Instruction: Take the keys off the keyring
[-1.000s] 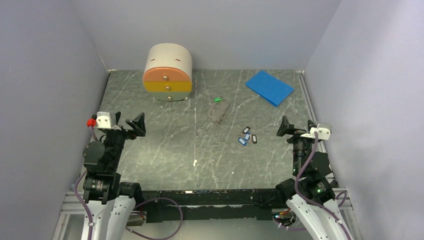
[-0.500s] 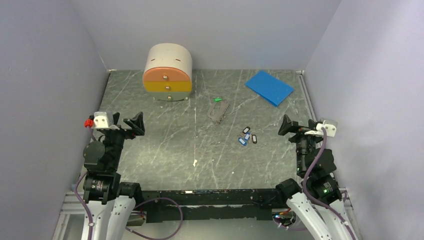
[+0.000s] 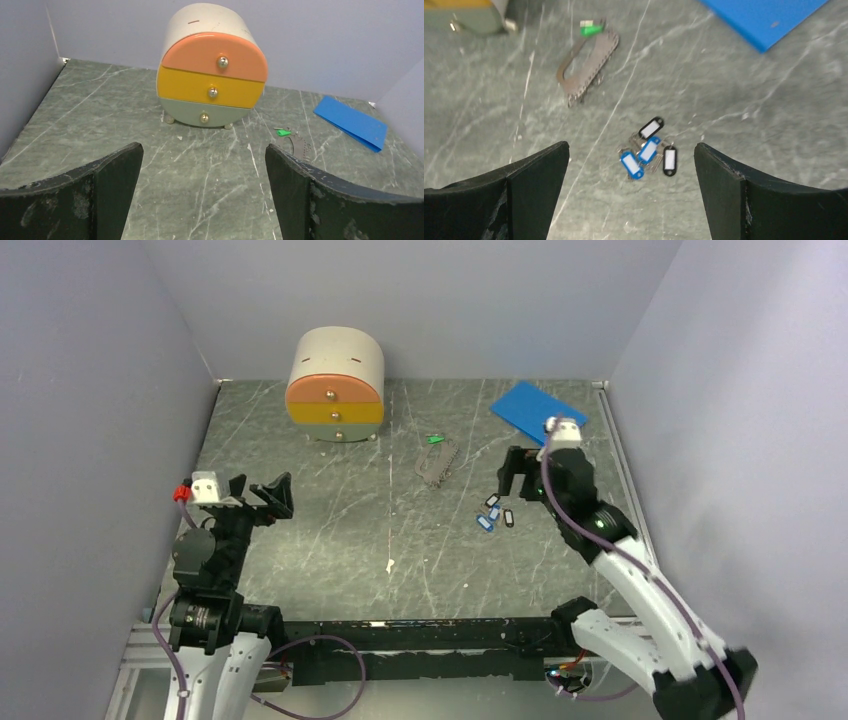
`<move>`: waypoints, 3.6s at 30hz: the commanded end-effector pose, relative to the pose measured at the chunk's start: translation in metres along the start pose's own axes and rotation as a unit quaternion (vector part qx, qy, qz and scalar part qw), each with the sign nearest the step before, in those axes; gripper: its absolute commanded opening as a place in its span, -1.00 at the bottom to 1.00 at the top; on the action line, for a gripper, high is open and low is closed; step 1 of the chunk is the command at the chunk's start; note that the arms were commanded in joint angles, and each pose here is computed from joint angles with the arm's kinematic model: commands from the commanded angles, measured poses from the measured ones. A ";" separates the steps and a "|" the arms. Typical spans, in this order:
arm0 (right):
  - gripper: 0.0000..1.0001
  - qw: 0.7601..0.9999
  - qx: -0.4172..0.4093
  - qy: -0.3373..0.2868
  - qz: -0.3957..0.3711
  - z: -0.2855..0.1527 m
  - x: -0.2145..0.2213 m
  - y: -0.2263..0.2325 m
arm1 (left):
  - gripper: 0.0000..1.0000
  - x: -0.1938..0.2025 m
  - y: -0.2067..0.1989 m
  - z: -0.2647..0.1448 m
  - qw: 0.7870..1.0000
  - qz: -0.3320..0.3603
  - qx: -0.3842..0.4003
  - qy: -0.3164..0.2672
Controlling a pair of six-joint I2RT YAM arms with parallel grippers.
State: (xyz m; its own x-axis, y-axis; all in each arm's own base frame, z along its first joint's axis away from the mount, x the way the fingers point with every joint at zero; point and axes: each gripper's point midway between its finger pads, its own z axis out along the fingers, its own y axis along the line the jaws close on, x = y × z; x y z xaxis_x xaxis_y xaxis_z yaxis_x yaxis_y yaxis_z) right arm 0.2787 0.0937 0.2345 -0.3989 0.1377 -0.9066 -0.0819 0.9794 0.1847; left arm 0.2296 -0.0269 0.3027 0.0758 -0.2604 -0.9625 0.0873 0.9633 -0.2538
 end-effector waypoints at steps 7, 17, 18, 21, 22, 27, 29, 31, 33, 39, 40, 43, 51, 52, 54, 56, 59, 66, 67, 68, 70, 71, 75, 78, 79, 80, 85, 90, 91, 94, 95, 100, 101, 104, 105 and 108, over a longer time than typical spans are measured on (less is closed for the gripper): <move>0.98 0.991 -0.053 0.124 -0.003 0.098 0.030 0.052 | 0.96 -0.007 -0.004 -0.011 1.000 0.001 0.007 -0.019; 0.97 0.984 0.053 0.172 -0.004 0.197 0.065 0.058 | 0.96 -0.002 -0.013 -0.008 0.999 0.003 0.032 -0.010; 0.96 0.982 0.067 0.175 -0.012 0.203 0.070 0.059 | 0.96 -0.002 -0.014 -0.008 0.999 0.003 0.035 -0.010; 0.88 0.977 0.105 0.184 -0.034 0.222 0.083 0.061 | 0.96 -0.001 -0.016 -0.007 0.999 0.004 0.041 -0.008; 0.84 0.976 0.108 0.183 -0.038 0.227 0.086 0.065 | 0.96 -0.001 -0.016 -0.007 0.999 0.005 0.041 -0.009; 0.63 0.973 0.119 0.193 -0.037 0.253 0.104 0.074 | 0.96 0.000 -0.019 -0.007 0.999 0.006 0.048 -0.007; 0.59 0.971 0.122 0.200 -0.036 0.259 0.111 0.076 | 0.96 0.000 -0.020 -0.006 0.999 0.006 0.052 -0.006; 0.55 0.971 0.119 0.204 -0.033 0.264 0.116 0.079 | 0.96 0.000 -0.022 -0.006 0.998 0.007 0.057 -0.007; 0.50 0.970 0.121 0.208 -0.030 0.268 0.121 0.080 | 0.96 0.001 -0.022 -0.006 0.998 0.007 0.059 -0.005; 0.35 0.965 0.132 0.228 -0.023 0.274 0.139 0.079 | 0.96 0.002 -0.024 -0.005 0.998 0.008 0.064 -0.004; 0.31 0.963 0.133 0.233 -0.023 0.274 0.144 0.077 | 0.96 0.003 -0.024 -0.005 0.998 0.008 0.065 -0.002; 0.16 0.957 0.135 0.255 -0.027 0.269 0.162 0.072 | 0.96 0.003 -0.026 -0.005 0.997 0.009 0.070 -0.002; -0.21 0.944 0.087 0.311 -0.062 0.219 0.203 0.066 | 0.96 0.005 -0.031 -0.003 0.996 0.012 0.085 0.002; -0.21 0.943 0.077 0.318 -0.068 0.212 0.206 0.068 | 0.96 0.006 -0.031 -0.003 0.996 0.013 0.086 0.002; -0.25 0.937 0.047 0.335 -0.086 0.196 0.215 0.073 | 0.96 0.007 -0.032 -0.002 0.996 0.013 0.089 0.005; -0.30 0.931 0.015 0.351 -0.100 0.181 0.225 0.081 | 0.96 0.008 -0.034 -0.001 0.995 0.016 0.094 0.007; -0.35 0.920 -0.032 0.373 -0.121 0.156 0.238 0.098 | 0.96 0.010 -0.036 0.000 0.995 0.017 0.101 0.011; -0.36 0.893 -0.091 0.411 -0.158 0.100 0.263 0.125 | 0.96 0.015 -0.038 0.003 0.994 0.020 0.109 0.022; -0.36 0.890 -0.099 0.414 -0.163 0.092 0.266 0.128 | 0.96 0.016 -0.038 0.003 0.994 0.021 0.108 0.024; -0.35 0.888 -0.106 0.416 -0.168 0.085 0.266 0.133 | 0.96 0.017 -0.038 0.004 0.994 0.020 0.108 0.026; -0.32 0.883 -0.115 0.419 -0.177 0.071 0.266 0.139 | 0.96 0.018 -0.039 0.005 0.993 0.021 0.111 0.029; -0.29 0.882 -0.118 0.419 -0.180 0.066 0.265 0.142 | 0.96 0.020 -0.039 0.005 0.993 0.020 0.112 0.032; -0.10 0.887 -0.130 0.401 -0.186 0.058 0.249 0.149 | 0.96 0.023 -0.040 0.007 0.993 0.020 0.113 0.040; 0.07 0.899 -0.135 0.365 -0.202 0.063 0.219 0.157 | 0.96 0.026 -0.040 0.007 0.992 0.021 0.114 0.051; 0.13 0.903 -0.135 0.351 -0.208 0.065 0.209 0.159 | 0.96 0.028 -0.039 0.008 0.992 0.021 0.111 0.056; 0.19 0.906 -0.134 0.342 -0.211 0.067 0.200 0.159 | 0.96 0.029 -0.038 0.008 0.992 0.019 0.109 0.060; 0.25 0.912 -0.144 0.325 -0.205 0.071 0.175 0.149 | 0.96 0.038 -0.038 0.012 0.990 0.012 0.102 0.092; 0.09 0.904 -0.195 0.344 -0.162 0.058 0.183 0.146 | 0.96 0.058 -0.052 0.019 0.979 -0.027 0.129 0.157; 0.07 0.901 -0.203 0.350 -0.157 0.054 0.188 0.146 | 0.96 0.063 -0.056 0.021 0.975 -0.033 0.140 0.170; 0.04 0.889 -0.222 0.373 -0.146 0.044 0.204 0.146 | 0.96 0.074 -0.065 0.024 0.966 -0.051 0.161 0.195; 0.02 0.884 -0.223 0.384 -0.145 0.041 0.212 0.143 | 0.96 0.078 -0.067 0.025 0.964 -0.056 0.165 0.201; -0.01 0.872 -0.233 0.410 -0.135 0.031 0.234 0.137 | 0.96 0.090 -0.069 0.028 0.959 -0.065 0.165 0.222; -0.01 0.869 -0.234 0.415 -0.135 0.030 0.238 0.136 | 0.96 0.093 -0.069 0.029 0.958 -0.067 0.165 0.226; -0.01 0.858 -0.249 0.431 -0.129 0.024 0.249 0.139 | 0.96 0.100 -0.072 0.029 0.954 -0.077 0.167 0.237; -0.01 0.854 -0.257 0.435 -0.125 0.021 0.252 0.143 | 0.96 0.103 -0.074 0.029 0.952 -0.081 0.170 0.243; -0.02 0.845 -0.282 0.440 -0.114 0.015 0.256 0.154 | 0.96 0.115 -0.080 0.029 0.944 -0.086 0.176 0.264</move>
State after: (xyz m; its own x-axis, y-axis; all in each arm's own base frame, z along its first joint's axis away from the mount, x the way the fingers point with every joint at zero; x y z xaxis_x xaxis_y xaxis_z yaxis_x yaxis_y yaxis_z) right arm 0.1869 0.2588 0.0207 -0.8256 -0.4535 -0.3356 -0.5535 0.7665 0.3257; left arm 0.2581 -0.1201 0.2110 -0.4510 -0.2409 -0.8594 0.3449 0.8410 -0.4168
